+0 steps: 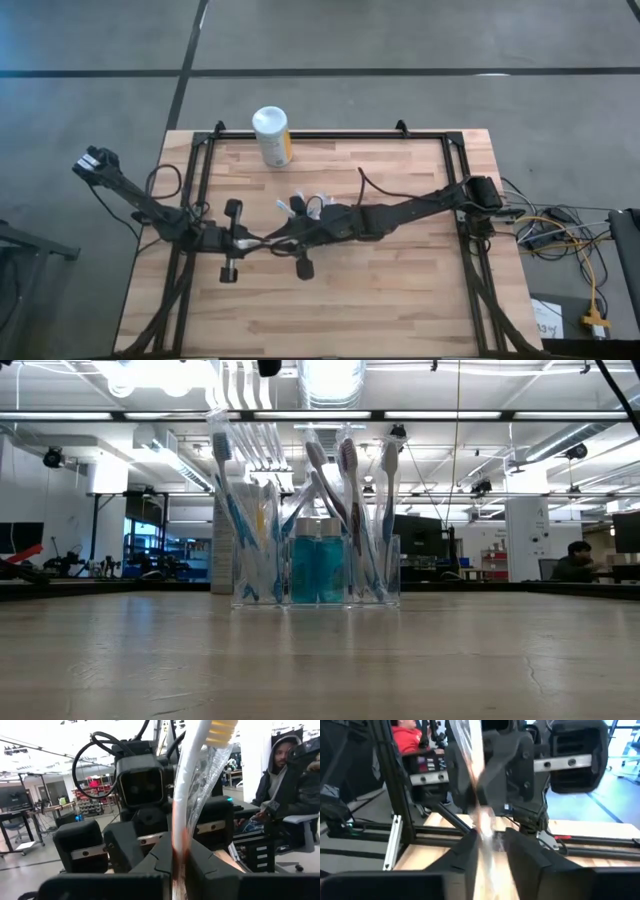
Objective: Pick & Place toothbrushing station
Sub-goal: Put the orange toothbrush into the transparent organizer
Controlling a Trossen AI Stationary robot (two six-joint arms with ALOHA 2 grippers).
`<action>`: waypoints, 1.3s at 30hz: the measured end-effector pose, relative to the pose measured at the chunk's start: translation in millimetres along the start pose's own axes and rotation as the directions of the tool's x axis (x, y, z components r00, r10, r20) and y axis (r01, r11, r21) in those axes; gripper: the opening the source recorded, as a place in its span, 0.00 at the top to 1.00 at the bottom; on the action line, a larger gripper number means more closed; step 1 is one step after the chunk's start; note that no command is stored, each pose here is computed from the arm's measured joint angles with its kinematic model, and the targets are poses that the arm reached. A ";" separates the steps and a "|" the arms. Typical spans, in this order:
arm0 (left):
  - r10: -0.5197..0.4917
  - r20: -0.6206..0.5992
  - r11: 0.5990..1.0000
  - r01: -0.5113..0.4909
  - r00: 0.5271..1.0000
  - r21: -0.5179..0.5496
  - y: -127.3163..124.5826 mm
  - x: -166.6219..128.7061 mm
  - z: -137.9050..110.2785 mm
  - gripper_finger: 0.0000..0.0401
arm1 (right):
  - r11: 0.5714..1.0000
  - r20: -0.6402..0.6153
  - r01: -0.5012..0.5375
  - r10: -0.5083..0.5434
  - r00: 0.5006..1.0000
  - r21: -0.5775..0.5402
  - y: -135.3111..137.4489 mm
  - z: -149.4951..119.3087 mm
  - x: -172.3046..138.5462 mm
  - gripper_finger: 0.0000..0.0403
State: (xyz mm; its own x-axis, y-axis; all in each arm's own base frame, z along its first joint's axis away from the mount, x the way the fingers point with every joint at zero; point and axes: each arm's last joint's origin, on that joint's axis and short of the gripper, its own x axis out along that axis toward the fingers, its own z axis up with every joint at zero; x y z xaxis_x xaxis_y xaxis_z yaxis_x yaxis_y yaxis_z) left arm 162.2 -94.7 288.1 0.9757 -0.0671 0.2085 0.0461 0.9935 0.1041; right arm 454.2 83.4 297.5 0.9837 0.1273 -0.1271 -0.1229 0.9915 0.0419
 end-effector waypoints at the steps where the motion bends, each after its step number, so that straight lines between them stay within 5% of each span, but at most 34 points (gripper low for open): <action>1: -0.001 0.001 1.000 0.001 1.000 -0.008 0.6 -0.9 0.7 0.95 | 1.000 -0.007 0.002 -0.002 1.000 0.000 -0.2 -0.7 0.0 0.74; 10: -0.030 0.039 0.999 0.032 0.999 -0.033 7.9 -11.6 11.5 0.95 | 1.000 -0.117 0.008 -0.007 0.993 0.004 -0.7 -4.5 -6.0 0.54; 23: -0.022 0.048 0.999 0.024 0.999 -0.047 26.2 -37.4 25.1 0.95 | 0.999 -0.191 -0.045 0.046 0.980 0.014 14.8 16.5 -37.6 0.56; 34: -0.054 -0.055 0.995 0.049 0.997 -0.082 29.8 -52.1 3.7 0.95 | 0.989 -0.035 -0.142 0.144 0.989 0.043 22.4 48.2 -116.6 0.58; 39: -0.084 -0.065 0.989 0.075 0.994 -0.127 22.2 -53.3 -28.6 0.95 | 0.999 0.099 -0.015 0.011 0.995 0.041 14.6 29.4 -164.3 0.58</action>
State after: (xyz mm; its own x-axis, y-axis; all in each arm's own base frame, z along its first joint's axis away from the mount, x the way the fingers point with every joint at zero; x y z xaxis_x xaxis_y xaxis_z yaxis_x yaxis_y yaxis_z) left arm 117.3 -66.5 251.5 0.9802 -0.1441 0.1358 0.1461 0.9893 -0.0047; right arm 294.6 76.2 348.2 0.9904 0.1353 -0.0281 -0.1325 0.9876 0.0840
